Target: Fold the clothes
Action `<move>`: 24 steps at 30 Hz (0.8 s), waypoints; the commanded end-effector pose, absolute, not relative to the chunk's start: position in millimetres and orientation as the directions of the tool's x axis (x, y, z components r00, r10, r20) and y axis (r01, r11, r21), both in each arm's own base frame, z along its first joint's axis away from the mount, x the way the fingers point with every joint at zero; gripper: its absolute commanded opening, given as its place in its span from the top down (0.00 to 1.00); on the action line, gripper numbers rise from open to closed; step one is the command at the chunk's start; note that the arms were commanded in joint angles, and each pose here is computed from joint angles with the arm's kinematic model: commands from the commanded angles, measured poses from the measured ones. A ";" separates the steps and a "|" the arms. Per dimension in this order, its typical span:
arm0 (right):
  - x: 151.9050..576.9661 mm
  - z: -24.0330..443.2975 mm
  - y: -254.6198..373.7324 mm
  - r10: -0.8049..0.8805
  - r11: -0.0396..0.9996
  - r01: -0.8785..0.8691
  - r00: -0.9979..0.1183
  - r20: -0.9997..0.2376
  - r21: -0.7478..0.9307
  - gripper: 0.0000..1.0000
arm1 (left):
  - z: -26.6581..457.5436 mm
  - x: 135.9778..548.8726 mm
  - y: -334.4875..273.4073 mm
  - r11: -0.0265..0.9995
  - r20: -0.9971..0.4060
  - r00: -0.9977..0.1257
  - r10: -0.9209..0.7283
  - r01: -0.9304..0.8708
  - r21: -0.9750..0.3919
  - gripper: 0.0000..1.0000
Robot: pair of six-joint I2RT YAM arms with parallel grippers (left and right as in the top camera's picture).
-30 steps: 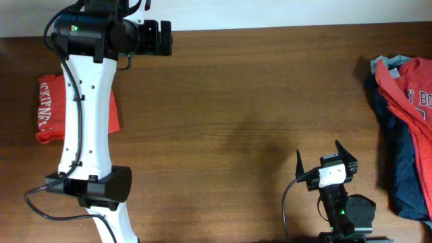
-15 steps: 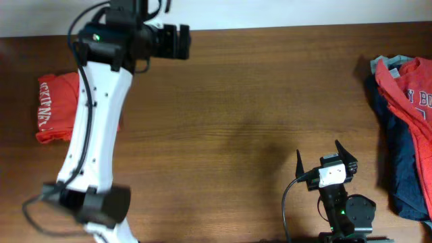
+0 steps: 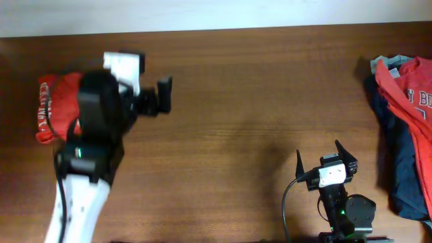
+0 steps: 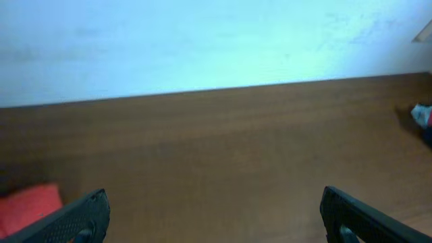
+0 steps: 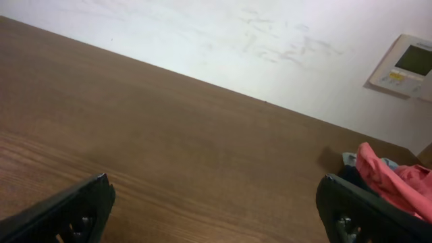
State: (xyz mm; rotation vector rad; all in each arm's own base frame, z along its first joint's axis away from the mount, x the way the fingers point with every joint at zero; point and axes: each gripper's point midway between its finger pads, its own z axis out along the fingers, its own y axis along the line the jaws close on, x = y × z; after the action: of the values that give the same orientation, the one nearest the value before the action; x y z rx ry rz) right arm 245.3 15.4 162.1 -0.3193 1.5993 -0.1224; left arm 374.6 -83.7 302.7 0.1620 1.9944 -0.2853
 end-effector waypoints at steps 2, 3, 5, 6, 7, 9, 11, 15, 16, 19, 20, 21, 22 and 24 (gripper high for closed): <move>245.2 160.2 12.5 -0.266 0.958 -0.115 -0.030 -0.963 -0.261 0.01 | 284.4 334.2 -69.7 0.964 -0.959 -0.282 -0.035 0.244 -0.107 0.01; 245.2 160.2 12.5 -0.266 0.958 -0.115 -0.030 -0.963 -0.261 0.01 | 280.5 327.1 -67.4 0.964 -0.967 -0.252 -0.041 0.244 -0.104 0.01; 245.2 160.1 12.5 -0.266 0.958 -0.115 -0.031 -0.963 -0.261 0.01 | 264.1 305.8 -60.6 0.966 -0.982 -0.179 -0.053 0.239 -0.095 0.01; 245.2 160.2 12.5 -0.266 0.958 -0.115 -0.030 -0.963 -0.261 0.01 | 257.6 299.0 -58.3 0.967 -0.986 -0.156 -0.056 0.237 -0.093 0.01; 245.2 160.2 12.5 -0.266 0.958 -0.115 -0.030 -0.963 -0.261 0.01 | 248.7 290.8 -55.5 0.968 -0.990 -0.127 -0.061 0.233 -0.089 0.01; 245.2 160.2 12.5 -0.266 0.958 -0.115 -0.030 -0.963 -0.261 0.01 | 229.5 278.2 -51.9 0.969 -0.994 -0.091 -0.065 0.230 -0.085 0.01; 245.2 160.1 12.5 -0.266 0.958 -0.115 -0.031 -0.963 -0.261 0.01 | 215.9 271.9 -49.7 0.970 -0.995 -0.080 -0.067 0.226 -0.084 0.01; 245.2 160.2 12.5 -0.266 0.958 -0.115 -0.030 -0.963 -0.261 0.01 | 193.6 261.9 -45.4 0.973 -0.995 -0.065 -0.070 0.216 -0.082 0.01; 245.2 160.2 12.5 -0.266 0.958 -0.115 -0.030 -0.963 -0.261 0.01 | 190.3 259.9 -43.7 0.974 -0.996 -0.057 -0.071 0.211 -0.081 0.01; 245.2 160.2 12.5 -0.266 0.958 -0.115 -0.030 -0.963 -0.261 0.01 | 185.9 255.9 -42.7 0.973 -0.997 -0.036 -0.072 0.216 -0.078 0.01; 245.2 160.2 12.5 -0.266 0.959 -0.115 -0.030 -0.964 -0.261 0.01 | 184.3 255.1 -41.7 0.974 -0.997 -0.031 -0.073 0.213 -0.078 0.01; 245.2 160.2 12.5 -0.266 0.958 -0.115 -0.030 -0.963 -0.261 0.01 | 182.3 254.3 -40.5 0.975 -0.997 -0.026 -0.073 0.209 -0.077 0.01; 245.2 160.2 12.5 -0.266 0.958 -0.115 -0.030 -0.963 -0.261 0.01 | 181.2 253.8 -39.5 0.976 -0.997 -0.022 -0.073 0.205 -0.076 0.01; 245.2 160.2 12.5 -0.266 0.958 -0.115 -0.030 -0.963 -0.261 0.01 | 178.8 252.9 -36.4 0.978 -0.997 -0.012 -0.074 0.194 -0.074 0.01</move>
State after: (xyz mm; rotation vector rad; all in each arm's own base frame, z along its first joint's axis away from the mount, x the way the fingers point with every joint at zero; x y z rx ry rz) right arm 245.2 15.2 162.6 -0.3186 1.5976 -0.1233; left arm 254.9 -38.0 186.1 0.0881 1.5788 -0.2192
